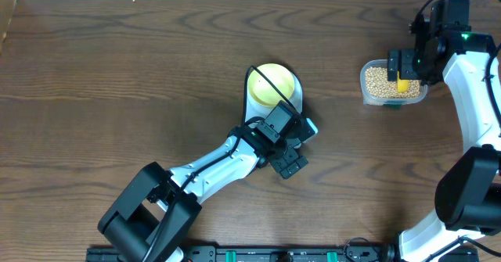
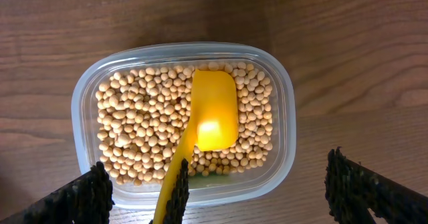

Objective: Scoop item into bowl and weigh 50g on scale

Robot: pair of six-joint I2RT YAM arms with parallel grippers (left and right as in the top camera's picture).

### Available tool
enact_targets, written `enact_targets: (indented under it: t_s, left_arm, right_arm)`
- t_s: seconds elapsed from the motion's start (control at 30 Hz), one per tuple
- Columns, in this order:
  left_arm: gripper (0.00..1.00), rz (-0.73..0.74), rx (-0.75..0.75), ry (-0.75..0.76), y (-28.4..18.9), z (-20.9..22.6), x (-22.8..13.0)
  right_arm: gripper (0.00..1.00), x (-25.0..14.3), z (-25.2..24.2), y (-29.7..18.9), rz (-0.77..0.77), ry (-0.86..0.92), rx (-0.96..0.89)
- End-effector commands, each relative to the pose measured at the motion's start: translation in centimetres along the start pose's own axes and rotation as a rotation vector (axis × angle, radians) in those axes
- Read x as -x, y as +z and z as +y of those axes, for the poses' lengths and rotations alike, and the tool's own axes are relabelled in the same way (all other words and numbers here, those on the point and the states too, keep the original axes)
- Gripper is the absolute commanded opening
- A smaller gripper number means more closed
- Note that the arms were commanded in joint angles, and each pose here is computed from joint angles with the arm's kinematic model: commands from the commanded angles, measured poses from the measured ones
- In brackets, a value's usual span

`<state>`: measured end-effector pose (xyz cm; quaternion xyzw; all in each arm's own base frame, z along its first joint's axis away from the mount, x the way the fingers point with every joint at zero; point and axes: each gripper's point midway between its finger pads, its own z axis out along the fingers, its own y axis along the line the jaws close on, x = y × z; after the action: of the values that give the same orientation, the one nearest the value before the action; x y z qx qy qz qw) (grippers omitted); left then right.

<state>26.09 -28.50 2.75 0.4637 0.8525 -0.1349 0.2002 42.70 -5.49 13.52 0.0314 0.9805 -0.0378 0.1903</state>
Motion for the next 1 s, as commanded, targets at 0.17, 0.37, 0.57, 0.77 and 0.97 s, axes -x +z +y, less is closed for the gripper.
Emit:
enact_targets:
  t_s: [0.17,0.37,0.57,0.77,0.97]
  left_arm:
    - [0.98,-0.009,-0.05,-0.008,0.1,-0.8,0.5]
    - [0.98,0.026,-0.046,-0.02,1.3,-0.4,-0.4]
    - [0.98,0.037,-0.048,-0.023,1.8,-0.3,-0.7]
    - [0.98,0.06,-0.051,-0.032,2.5,-0.2,-1.4]
    - [0.98,0.104,-0.05,-0.096,2.5,0.5,-1.4]
  right_arm:
    - [0.99,-0.2,-0.4,0.2,0.007,0.011,-0.01]
    - [0.99,-0.2,-0.4,0.2,0.007,0.011,-0.01]
    - [0.99,-0.2,-0.4,0.2,0.007,0.011,-0.01]
    - [0.99,-0.2,-0.4,0.2,0.007,0.011,-0.01]
    - [0.99,-0.2,-0.4,0.2,0.007,0.011,-0.01]
